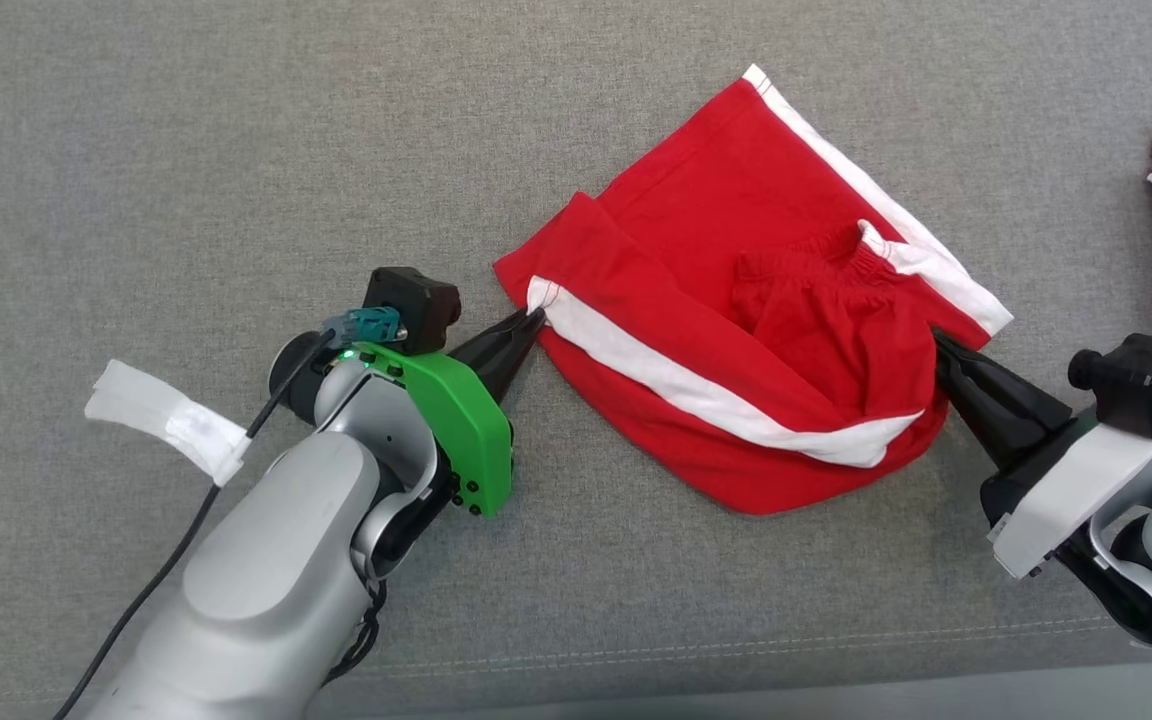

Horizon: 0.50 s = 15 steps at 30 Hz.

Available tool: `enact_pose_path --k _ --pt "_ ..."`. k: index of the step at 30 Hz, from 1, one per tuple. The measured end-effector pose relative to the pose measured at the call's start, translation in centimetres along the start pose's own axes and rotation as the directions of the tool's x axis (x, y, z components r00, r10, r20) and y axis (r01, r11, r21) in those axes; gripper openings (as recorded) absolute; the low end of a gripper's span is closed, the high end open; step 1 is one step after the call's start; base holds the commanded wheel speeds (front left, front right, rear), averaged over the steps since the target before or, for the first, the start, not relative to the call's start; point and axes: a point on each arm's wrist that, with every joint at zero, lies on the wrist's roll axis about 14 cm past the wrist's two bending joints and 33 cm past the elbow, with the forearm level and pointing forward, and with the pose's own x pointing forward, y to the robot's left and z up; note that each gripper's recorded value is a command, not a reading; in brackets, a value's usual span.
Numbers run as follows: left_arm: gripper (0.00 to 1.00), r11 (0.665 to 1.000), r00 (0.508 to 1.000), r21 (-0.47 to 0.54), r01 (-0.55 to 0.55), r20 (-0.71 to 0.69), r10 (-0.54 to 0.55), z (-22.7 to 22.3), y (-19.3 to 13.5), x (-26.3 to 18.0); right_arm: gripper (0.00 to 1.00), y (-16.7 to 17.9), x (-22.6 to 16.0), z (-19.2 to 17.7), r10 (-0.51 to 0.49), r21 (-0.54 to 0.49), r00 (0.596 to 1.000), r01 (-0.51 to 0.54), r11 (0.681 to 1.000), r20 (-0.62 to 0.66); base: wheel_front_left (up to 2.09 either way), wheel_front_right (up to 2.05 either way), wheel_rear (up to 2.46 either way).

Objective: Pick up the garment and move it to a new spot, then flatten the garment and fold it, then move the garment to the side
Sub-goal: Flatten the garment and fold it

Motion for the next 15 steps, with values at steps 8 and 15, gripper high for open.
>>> enact_pose_path --k 8,15 --pt "0.00 0.999 0.991 0.039 -0.001 0.136 -0.004 3.2 -0.2 -0.6 0.00 -1.1 -0.8 2.7 -0.043 -0.006 0.991 0.044 0.999 0.128 0.00 0.00 0.00" --pt "0.00 0.996 0.939 0.030 -0.082 0.337 0.068 8.4 0.3 -3.1 0.00 -1.5 -2.2 6.6 -0.114 0.008 0.950 0.116 0.993 0.290 0.00 0.00 0.00"
